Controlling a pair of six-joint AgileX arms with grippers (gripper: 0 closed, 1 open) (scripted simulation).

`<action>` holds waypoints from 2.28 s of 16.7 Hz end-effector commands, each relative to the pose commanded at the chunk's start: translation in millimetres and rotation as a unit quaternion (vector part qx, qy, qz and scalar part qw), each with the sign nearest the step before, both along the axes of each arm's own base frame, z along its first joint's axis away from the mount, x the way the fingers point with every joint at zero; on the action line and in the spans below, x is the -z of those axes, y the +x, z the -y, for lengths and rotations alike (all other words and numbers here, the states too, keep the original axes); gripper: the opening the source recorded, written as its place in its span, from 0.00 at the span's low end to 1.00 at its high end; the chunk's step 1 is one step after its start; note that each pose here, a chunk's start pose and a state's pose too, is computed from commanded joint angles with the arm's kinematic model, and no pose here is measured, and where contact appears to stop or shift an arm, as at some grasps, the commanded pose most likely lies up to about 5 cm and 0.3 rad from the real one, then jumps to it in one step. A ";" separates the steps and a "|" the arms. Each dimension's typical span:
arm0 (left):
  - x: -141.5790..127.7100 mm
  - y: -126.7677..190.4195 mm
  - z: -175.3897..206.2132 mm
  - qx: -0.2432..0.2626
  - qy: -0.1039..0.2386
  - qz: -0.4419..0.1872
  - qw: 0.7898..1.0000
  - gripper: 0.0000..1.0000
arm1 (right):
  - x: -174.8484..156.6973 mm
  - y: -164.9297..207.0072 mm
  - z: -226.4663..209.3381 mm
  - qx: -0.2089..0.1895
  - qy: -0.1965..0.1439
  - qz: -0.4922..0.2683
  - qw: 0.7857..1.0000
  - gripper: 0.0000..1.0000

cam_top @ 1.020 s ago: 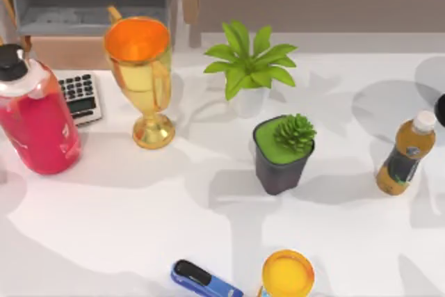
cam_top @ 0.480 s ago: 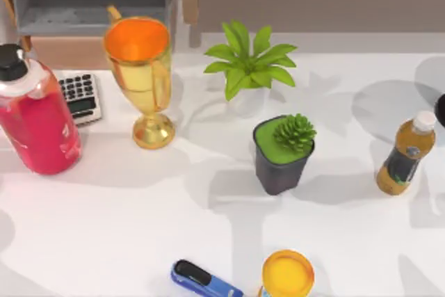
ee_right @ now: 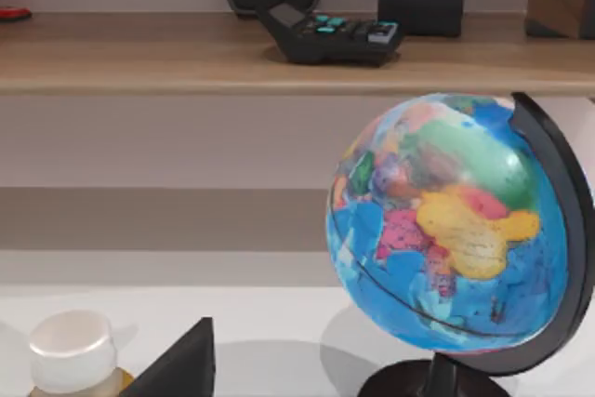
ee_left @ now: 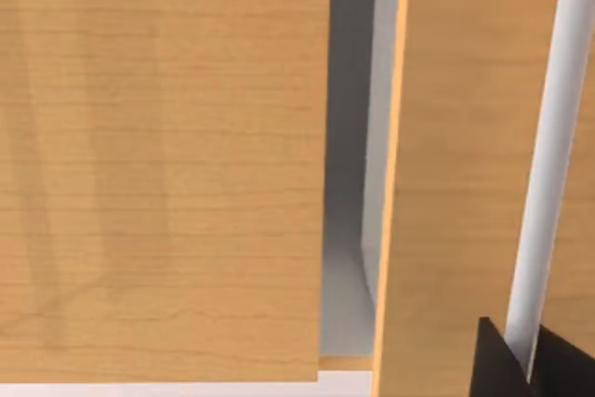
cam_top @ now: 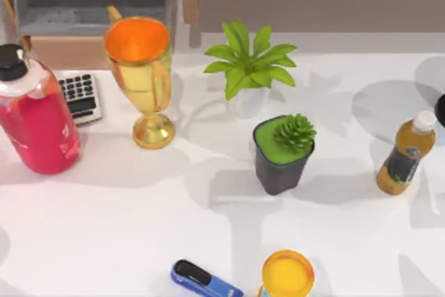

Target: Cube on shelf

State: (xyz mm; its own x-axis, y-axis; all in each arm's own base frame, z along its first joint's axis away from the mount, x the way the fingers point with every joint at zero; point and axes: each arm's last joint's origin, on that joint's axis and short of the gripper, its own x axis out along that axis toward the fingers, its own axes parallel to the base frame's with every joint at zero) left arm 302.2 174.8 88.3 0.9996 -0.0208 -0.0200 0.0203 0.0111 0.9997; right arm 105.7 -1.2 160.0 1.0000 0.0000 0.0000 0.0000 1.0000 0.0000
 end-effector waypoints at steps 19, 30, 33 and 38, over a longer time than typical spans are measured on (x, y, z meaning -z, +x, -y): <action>0.8 -57.4 0.5 -0.001 -0.002 -0.002 1.000 0.60 | 0.0 0.0 0.0 0.000 0.000 0.000 1.000 1.00; 0.8 -57.4 0.5 -0.001 -0.002 -0.002 1.000 1.00 | 0.0 0.0 0.0 0.000 0.000 0.000 1.000 1.00; 0.7 -56.9 0.8 0.000 -0.001 -0.002 1.000 1.00 | 0.0 0.0 0.0 0.000 0.000 0.000 1.000 1.00; 0.9 -74.3 0.5 0.001 -0.002 -0.002 1.000 1.00 | 0.0 0.0 0.0 0.000 0.000 0.000 1.000 1.00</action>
State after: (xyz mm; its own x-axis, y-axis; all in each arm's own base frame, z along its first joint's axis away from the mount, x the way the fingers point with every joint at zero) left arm 227.9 174.3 87.4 0.9994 -0.0227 -0.0243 0.0246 0.0143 0.9996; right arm 105.7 -1.2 160.0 1.0000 0.0000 0.0000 0.0000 1.0000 0.0000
